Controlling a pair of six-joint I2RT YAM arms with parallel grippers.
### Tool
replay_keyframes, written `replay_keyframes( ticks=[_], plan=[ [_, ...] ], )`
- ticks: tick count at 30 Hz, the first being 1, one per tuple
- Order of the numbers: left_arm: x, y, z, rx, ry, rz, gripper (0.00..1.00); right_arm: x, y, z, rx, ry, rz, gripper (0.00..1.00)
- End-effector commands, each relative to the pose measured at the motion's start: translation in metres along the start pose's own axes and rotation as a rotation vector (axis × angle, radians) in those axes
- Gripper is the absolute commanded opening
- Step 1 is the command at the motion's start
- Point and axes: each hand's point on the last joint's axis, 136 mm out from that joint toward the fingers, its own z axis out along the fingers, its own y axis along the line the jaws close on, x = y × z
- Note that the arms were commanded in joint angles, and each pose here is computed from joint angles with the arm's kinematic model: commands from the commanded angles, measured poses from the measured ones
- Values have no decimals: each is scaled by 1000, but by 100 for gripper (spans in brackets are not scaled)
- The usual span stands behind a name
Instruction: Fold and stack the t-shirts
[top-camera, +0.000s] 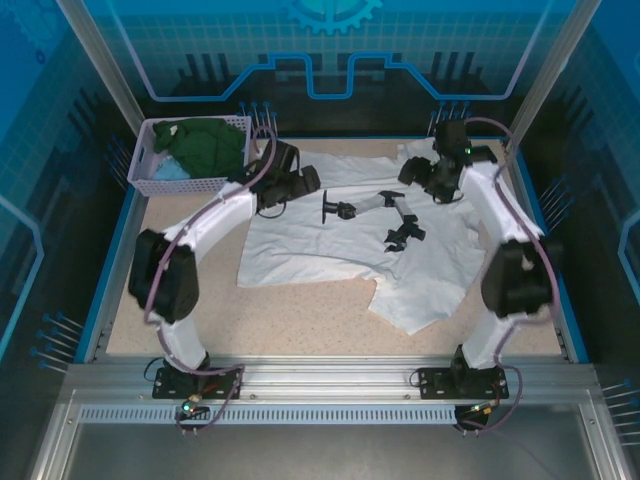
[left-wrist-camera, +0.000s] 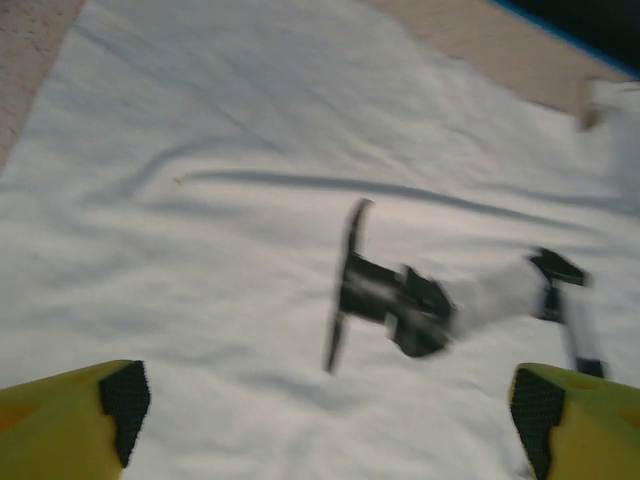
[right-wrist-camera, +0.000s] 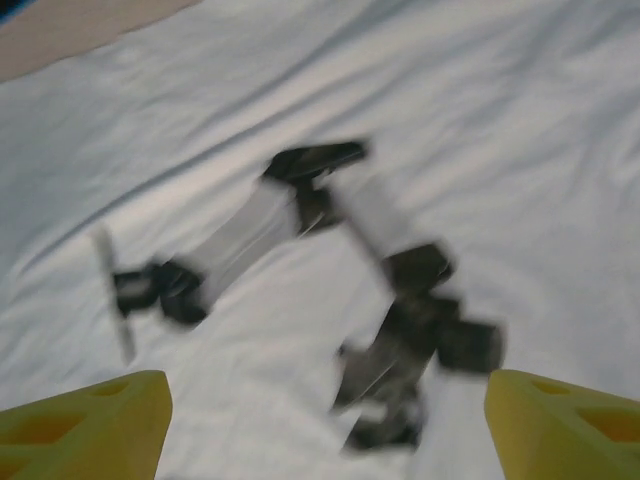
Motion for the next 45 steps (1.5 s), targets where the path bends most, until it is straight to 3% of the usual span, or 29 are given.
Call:
replay_keyframes(
  ticks=[1, 7, 9, 12, 15, 20, 27, 31, 35, 45],
  plan=[
    [50, 13, -12, 3, 24, -75, 84, 73, -27, -5, 86, 47, 38, 81],
    [128, 89, -42, -117, 135, -56, 60, 215, -60, -19, 39, 258, 75, 74],
    [142, 112, -51, -154, 146, -57, 54, 247, -68, -25, 30, 344, 50, 66],
    [157, 138, -60, -175, 154, -82, 51, 278, -82, -34, 74, 399, 27, 60],
    [164, 159, -61, -192, 175, -149, 57, 297, -102, -38, 140, 410, 52, 58],
    [168, 179, -61, -164, 193, -267, 61, 322, -116, -31, 115, 416, 177, 51],
    [169, 193, -50, -164, 212, -350, 66, 340, -120, -12, 123, 467, 198, 52],
    [163, 198, -44, -163, 209, -358, 65, 334, -113, -6, 118, 453, 171, 52],
    [162, 199, -40, -169, 202, -344, 57, 328, -114, -5, 142, 423, 152, 52],
    [157, 212, -34, -230, 173, -308, 48, 320, -108, 5, 153, 420, 105, 39]
  ],
)
